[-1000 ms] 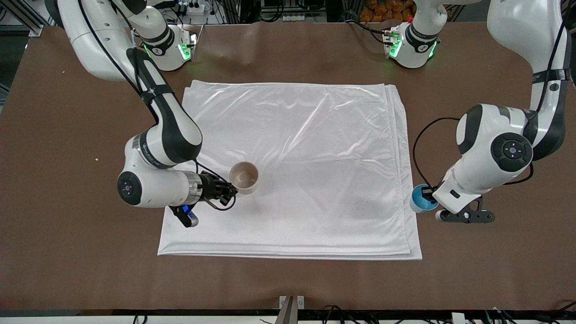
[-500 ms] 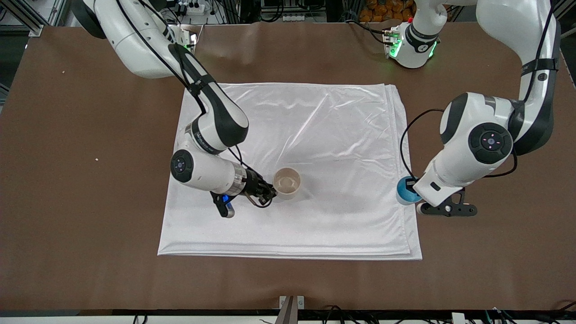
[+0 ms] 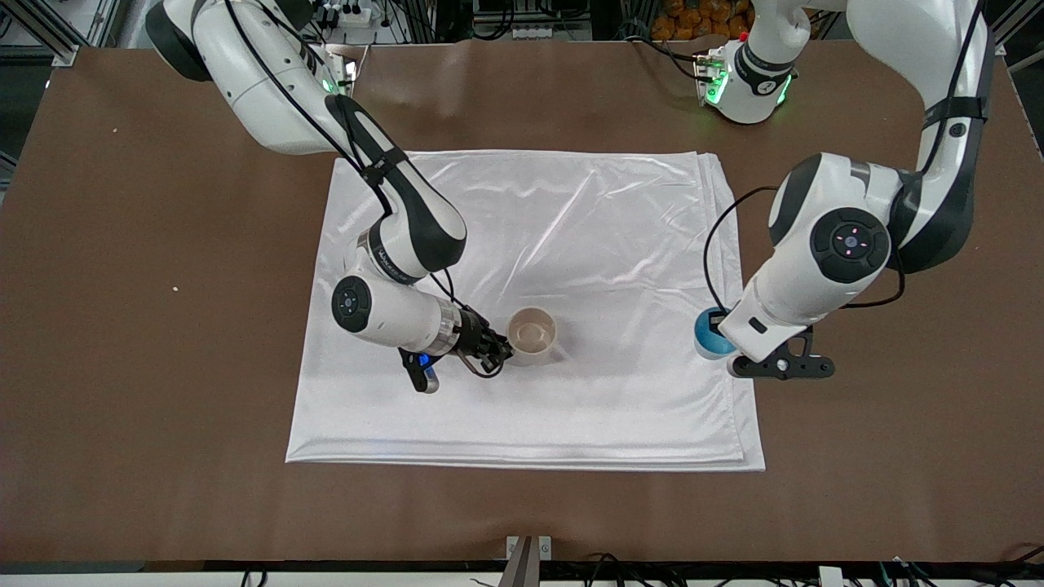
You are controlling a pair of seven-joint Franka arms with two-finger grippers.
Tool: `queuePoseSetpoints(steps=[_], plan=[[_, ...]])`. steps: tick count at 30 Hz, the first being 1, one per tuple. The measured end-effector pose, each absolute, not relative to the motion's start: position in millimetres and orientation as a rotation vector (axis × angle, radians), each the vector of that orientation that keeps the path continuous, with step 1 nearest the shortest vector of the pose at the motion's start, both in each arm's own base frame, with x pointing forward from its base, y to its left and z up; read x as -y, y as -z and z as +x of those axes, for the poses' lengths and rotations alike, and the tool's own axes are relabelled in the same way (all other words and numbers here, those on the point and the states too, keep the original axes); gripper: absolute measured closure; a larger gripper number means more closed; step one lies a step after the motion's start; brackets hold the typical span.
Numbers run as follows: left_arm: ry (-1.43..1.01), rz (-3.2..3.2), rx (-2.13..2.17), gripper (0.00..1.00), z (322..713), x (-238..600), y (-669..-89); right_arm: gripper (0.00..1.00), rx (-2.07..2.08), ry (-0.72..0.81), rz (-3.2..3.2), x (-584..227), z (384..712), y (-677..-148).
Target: Place blue cup into white mug on cloth
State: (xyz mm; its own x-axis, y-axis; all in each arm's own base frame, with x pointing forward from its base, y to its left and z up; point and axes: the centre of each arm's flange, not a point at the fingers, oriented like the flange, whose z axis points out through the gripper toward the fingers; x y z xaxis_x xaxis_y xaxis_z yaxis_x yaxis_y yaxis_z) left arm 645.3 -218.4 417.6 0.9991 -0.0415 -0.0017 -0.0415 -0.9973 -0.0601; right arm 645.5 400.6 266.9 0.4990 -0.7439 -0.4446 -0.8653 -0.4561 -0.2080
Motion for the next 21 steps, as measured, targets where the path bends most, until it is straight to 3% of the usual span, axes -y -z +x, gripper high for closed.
queuePoseSetpoints(steps=[5, 11, 19, 21], plan=[[-0.002, -3.089, -0.013, 0.96, 632.7, 251.3, -418.4, 0.77, -1.338, -0.412, -2.341, -401.8, 644.3, -259.3], [-0.003, -3.088, 0.062, 0.96, 615.4, 289.7, -417.7, 0.49, -1.339, -0.415, -2.341, -402.1, 643.9, -257.6], [-0.009, -3.081, 0.152, 0.96, 593.0, 333.4, -412.3, 0.41, -1.345, -0.406, -2.34, -396.6, 648.3, -260.0], [-0.008, -3.08, 0.169, 0.96, 588.9, 340.7, -411.9, 0.34, -1.339, -0.417, -2.36, -389.2, 651.2, -261.5]])
